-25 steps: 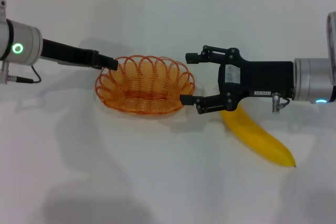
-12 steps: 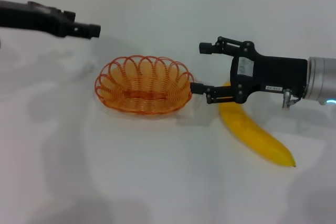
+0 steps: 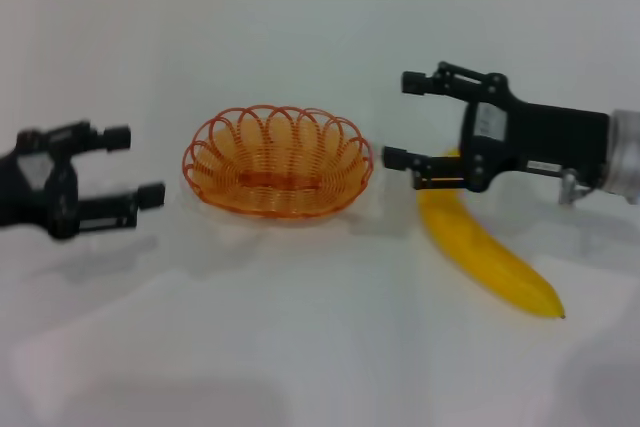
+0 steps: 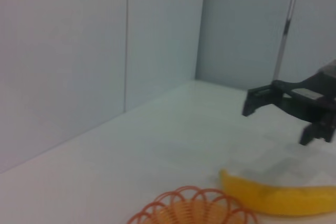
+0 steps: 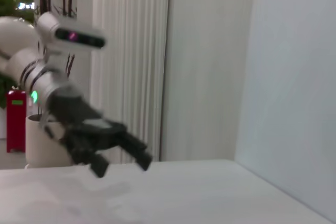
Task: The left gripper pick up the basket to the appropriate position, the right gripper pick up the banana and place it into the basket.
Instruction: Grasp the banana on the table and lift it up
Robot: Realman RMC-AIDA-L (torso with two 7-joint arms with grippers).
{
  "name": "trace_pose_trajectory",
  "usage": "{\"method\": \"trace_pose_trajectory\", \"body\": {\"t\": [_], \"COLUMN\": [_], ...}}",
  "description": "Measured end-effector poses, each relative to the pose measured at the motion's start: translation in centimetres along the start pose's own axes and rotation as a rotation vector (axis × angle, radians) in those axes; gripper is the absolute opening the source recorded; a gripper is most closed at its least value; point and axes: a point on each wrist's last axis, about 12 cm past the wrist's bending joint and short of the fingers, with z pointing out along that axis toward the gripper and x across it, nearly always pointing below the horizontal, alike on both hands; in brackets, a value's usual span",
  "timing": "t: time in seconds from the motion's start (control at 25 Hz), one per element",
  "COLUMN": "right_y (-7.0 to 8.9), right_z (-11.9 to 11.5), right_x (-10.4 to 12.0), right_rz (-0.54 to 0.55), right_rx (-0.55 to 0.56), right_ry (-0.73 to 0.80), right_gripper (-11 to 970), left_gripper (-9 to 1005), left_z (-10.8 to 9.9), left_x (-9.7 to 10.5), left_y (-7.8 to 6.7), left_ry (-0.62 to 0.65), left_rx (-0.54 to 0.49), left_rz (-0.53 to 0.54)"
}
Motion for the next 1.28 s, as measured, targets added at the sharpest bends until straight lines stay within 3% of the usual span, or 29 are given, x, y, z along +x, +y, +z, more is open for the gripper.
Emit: {"method": "trace_pose_trajectory", "body": {"t": [0.16, 0.36, 0.76, 1.0, 1.28], "right_y": [0.3, 0.2, -0.3, -0.1, -0.1], "right_z": [-1.9, -3.0, -4.4, -4.6, -4.9], "right_x": [-0.2, -0.3, 0.4, 0.8, 1.4], "right_rz": [0.003, 0.052, 0.195, 0.230, 0.356], "right_rx": [0.016, 0.004, -0.093, -0.105, -0.061], "right_ry": [-0.022, 0.022, 0.325, 0.381, 0.425], "right_gripper": [907, 907, 908, 907, 907], "left_gripper": [865, 865, 860, 859, 860], "left_z": [0.0, -0.1, 0.1, 0.7, 0.3], "left_x": [2.0, 3.1, 2.6, 2.4, 3.1], "left_y": [-0.9, -1.1, -0.5, -0.3, -0.4], "left_ry": [-0.027, -0.043, -0.054, -0.057, -0.060], "left_rx": [0.013, 0.004, 0.005, 0.022, 0.019], "left_rz": [-0.044, -0.091, -0.088, -0.081, -0.104]}}
